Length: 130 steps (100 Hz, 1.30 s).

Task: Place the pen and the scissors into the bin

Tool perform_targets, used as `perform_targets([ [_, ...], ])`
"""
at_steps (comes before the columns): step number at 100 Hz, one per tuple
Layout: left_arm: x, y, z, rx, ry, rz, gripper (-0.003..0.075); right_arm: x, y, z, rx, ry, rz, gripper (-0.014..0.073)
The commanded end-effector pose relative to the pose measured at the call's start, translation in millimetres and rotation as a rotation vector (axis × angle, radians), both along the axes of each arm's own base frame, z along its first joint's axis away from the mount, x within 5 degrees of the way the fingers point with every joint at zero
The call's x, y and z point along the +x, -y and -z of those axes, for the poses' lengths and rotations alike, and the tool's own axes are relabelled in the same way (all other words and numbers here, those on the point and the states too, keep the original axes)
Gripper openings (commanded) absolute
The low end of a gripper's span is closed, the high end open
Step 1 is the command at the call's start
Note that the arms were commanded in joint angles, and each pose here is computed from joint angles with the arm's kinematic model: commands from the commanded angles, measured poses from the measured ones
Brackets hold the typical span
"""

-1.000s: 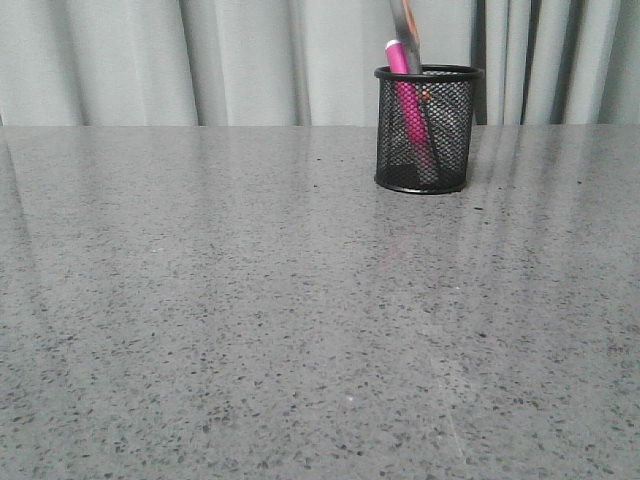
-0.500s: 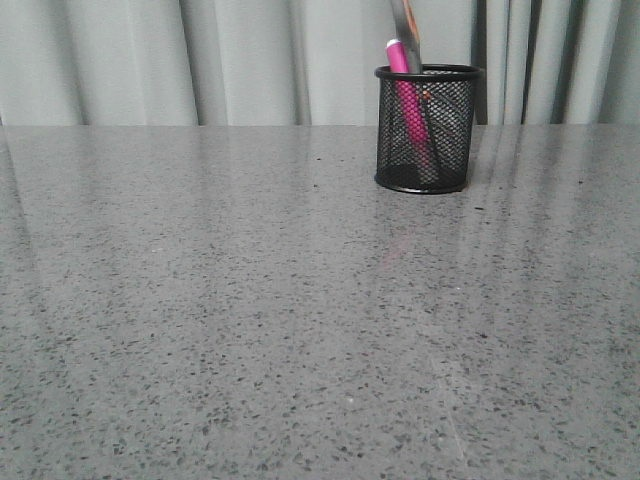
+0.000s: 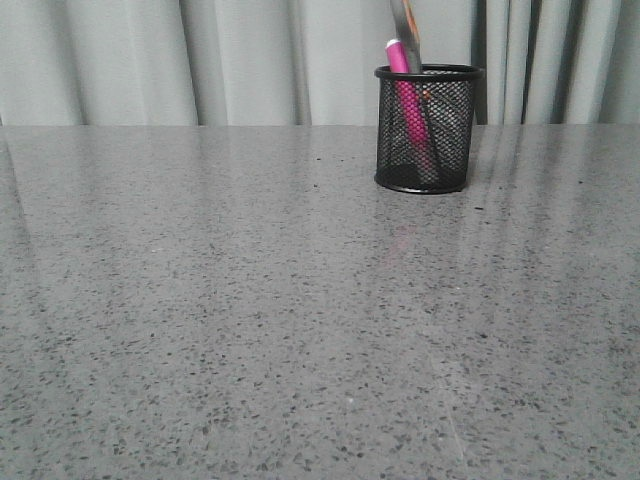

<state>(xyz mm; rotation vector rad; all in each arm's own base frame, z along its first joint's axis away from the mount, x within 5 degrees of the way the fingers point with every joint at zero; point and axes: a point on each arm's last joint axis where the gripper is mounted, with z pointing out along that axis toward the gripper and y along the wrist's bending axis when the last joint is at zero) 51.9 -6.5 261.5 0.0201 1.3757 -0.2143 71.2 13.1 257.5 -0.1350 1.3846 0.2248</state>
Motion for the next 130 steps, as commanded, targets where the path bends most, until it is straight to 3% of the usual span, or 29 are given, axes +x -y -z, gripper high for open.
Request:
perform_targets([
  [1,-0.6,-2.9,-9.6,-0.025,0.032,-0.027,-0.0019,-0.2,3.9,-12.1,0.003,0.06,0.045,-0.0076],
  [61,-0.6,-3.0,-9.7,-0.025,0.033,-0.028,-0.0019,-0.2,3.9,-12.1,0.003,0.06,0.045,-0.0076],
  [67,-0.6,-3.0,-9.9,0.012,0.04,-0.036,-0.0019,-0.2,3.9,-12.1,0.003,0.06,0.045,-0.0076],
  [73,0.0,-2.3,-7.5,0.127,0.054,-0.055,-0.0019,-0.2,3.9,-12.1,0.003,0.06,0.045,-0.0076],
  [81,1.5,-2.2,-1.5,0.226,0.067,-0.084,-0.0019,-0.2,3.9,-12.1,0.003,0.06,0.045,-0.0076],
  [102,6.5,-6.4,23.9,0.182,-0.015,-0.17,-0.0019,-0.2,3.9,-12.1,0.003,0.06,0.045,-0.0076],
  [130,3.8,-5.9,57.0,0.197,-0.053,-0.163,-0.0019,-0.2,3.9,-12.1,0.003,0.06,0.045,-0.0076],
])
